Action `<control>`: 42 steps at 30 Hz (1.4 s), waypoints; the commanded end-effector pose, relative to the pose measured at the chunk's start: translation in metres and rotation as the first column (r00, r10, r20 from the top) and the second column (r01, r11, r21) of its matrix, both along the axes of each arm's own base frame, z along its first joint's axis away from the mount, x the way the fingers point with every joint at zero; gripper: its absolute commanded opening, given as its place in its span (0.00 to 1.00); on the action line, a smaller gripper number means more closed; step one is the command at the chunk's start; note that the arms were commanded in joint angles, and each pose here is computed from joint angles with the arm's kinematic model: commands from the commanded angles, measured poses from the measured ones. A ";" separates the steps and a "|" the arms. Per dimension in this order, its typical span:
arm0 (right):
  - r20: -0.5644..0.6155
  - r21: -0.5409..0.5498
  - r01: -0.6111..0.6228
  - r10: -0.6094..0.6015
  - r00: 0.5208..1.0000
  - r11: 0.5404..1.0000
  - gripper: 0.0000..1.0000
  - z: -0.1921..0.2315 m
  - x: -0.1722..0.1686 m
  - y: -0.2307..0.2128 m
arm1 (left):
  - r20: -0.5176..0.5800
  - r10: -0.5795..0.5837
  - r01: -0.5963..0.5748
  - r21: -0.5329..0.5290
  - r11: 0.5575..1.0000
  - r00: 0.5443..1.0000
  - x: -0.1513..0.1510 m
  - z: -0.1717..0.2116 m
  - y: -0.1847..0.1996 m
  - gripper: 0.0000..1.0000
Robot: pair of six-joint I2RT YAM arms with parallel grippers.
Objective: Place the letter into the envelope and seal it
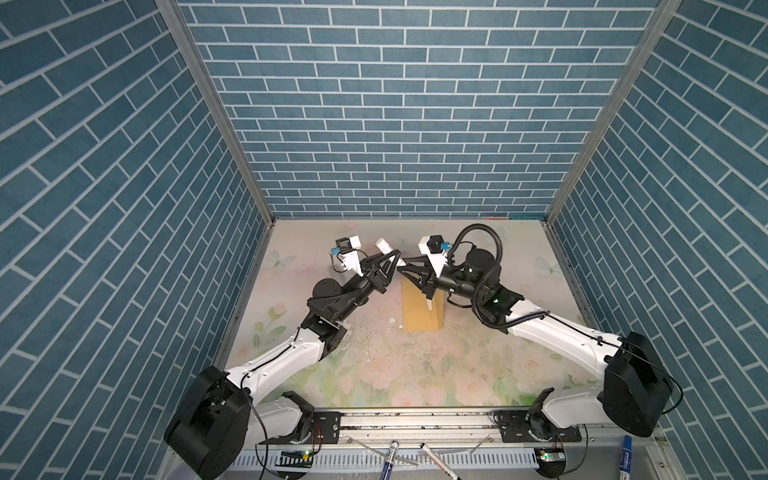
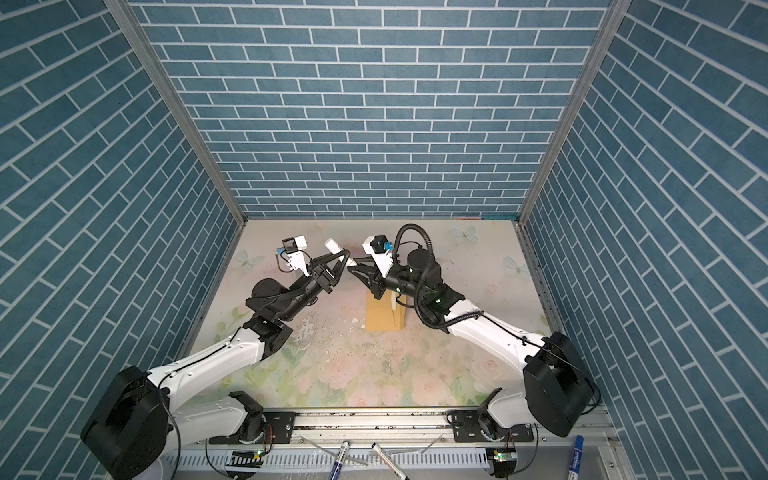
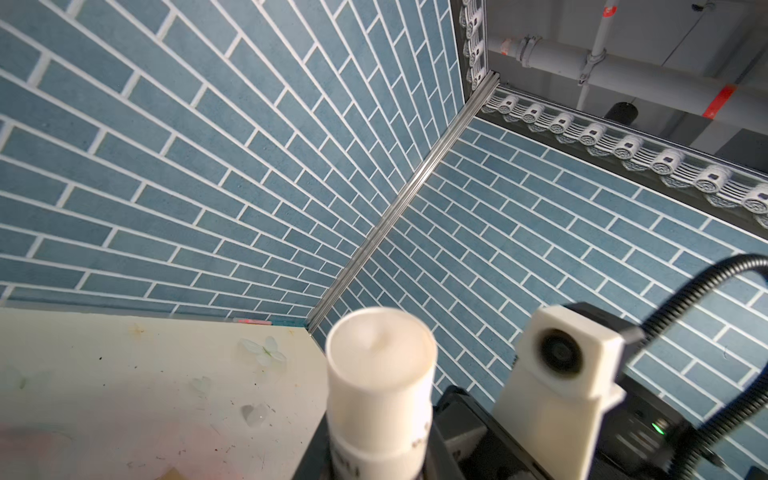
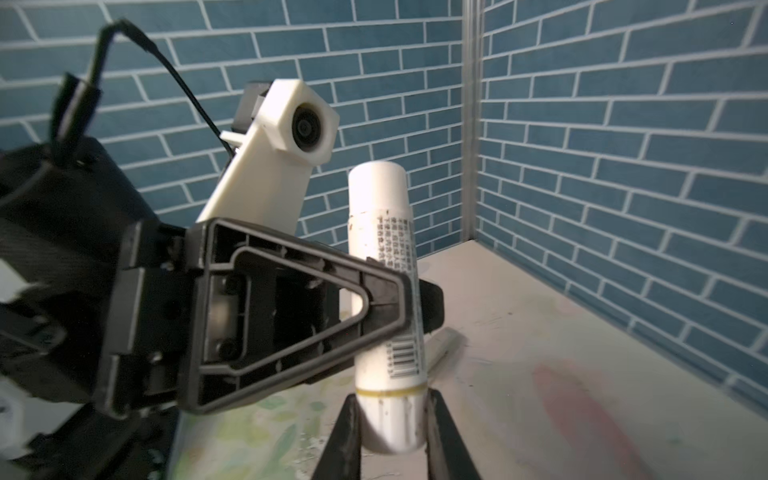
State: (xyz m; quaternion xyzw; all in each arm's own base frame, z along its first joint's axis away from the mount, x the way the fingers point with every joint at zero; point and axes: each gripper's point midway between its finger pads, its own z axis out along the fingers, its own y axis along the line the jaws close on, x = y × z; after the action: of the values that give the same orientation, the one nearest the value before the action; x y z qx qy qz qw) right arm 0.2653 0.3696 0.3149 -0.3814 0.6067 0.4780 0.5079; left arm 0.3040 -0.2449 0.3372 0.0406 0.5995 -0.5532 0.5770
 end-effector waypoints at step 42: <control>0.619 0.156 0.458 -0.448 0.645 0.875 0.57 0.022 -0.009 -0.006 | -0.032 0.000 -0.003 -0.072 0.997 0.999 0.000 0.002 0.003 0.00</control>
State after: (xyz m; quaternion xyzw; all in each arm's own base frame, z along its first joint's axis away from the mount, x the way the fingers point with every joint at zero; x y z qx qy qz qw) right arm 0.2510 0.3720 0.3213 -0.3818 0.5117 0.2468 0.7290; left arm 0.3090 -0.2430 0.3330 0.0060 0.5984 -0.5691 0.5639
